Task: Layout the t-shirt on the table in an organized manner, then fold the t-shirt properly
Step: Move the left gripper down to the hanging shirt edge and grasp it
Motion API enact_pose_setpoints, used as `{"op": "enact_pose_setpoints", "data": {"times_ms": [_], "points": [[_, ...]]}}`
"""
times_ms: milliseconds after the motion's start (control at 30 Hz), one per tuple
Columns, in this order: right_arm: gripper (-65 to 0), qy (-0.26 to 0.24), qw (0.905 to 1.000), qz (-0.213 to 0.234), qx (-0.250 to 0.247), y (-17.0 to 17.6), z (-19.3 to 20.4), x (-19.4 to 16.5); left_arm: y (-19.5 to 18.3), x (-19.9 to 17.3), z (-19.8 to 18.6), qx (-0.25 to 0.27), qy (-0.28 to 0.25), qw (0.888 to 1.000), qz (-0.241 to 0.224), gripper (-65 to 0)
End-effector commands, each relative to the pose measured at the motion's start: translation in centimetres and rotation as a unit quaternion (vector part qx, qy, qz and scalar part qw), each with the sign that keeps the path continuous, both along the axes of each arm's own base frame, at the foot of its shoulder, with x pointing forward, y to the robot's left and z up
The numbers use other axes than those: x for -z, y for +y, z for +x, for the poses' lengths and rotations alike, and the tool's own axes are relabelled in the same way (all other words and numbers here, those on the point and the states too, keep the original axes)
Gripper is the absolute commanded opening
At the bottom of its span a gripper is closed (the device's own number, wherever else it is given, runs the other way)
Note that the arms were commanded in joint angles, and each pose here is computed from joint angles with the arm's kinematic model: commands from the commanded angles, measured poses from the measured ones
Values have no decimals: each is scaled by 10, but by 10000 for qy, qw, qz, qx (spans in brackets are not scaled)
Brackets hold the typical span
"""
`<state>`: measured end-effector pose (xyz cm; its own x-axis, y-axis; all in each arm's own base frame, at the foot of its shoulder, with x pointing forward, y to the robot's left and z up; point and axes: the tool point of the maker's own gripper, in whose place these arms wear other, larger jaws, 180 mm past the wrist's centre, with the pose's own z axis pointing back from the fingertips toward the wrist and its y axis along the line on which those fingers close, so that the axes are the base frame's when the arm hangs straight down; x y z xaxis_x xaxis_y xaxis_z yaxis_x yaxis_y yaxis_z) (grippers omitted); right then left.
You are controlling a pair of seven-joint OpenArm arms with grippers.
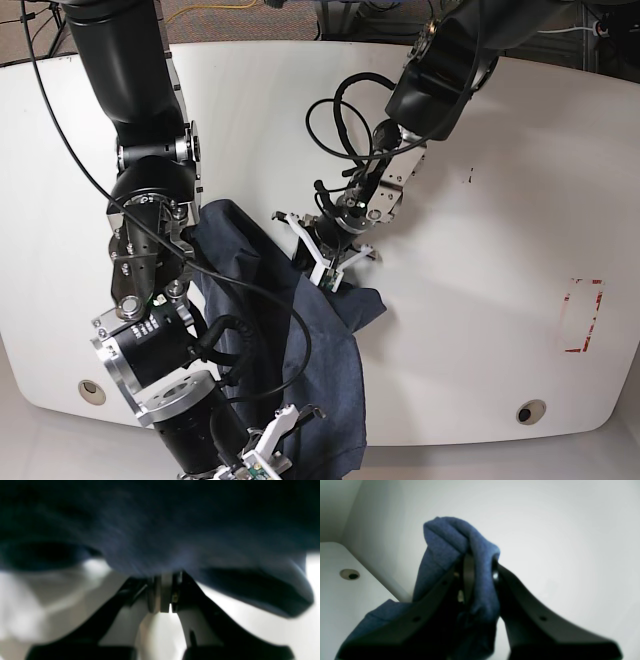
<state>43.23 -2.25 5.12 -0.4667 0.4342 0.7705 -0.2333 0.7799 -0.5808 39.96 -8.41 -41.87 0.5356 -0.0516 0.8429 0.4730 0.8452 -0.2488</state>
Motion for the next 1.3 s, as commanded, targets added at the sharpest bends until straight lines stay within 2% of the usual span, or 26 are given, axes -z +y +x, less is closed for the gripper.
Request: {"op": "enact_pose_setpoints", "data": {"times_ms": [0,167,267,400,500,633,733,1133,1267], "points": [[-650,-371,9992,115,-68,0,-8,-25,-2,-25,4,47,-288,9995,-128,-628],[-650,-365,9993,114,-53,-1,-7,-24,34,-40,5,-307,-442,9984,-175,-625],[-650,-365,9993,114,-53,-1,-7,-24,59,-44,7,-569,-444,9973,-154,-596],[-650,-365,9993,109,-47,-1,-7,-24,93,-46,14,-917,-465,9947,-85,-487],[-650,-365,9993,109,-47,-1,-7,-24,116,-45,20,-1149,-474,9922,-21,-360],[-650,-365,9993,109,-47,-1,-7,-24,125,-44,28,-1211,-463,9916,41,-204],[-650,-358,9993,125,-53,-1,-7,-24,133,-47,40,-1233,-477,9911,133,-140],[-650,-364,9992,137,-68,0,-7,-24,140,-24,69,-1300,-4,9910,313,-135],[-650,-364,9992,137,-68,0,-7,-24,121,-22,73,-1113,93,9936,191,-135]]}}
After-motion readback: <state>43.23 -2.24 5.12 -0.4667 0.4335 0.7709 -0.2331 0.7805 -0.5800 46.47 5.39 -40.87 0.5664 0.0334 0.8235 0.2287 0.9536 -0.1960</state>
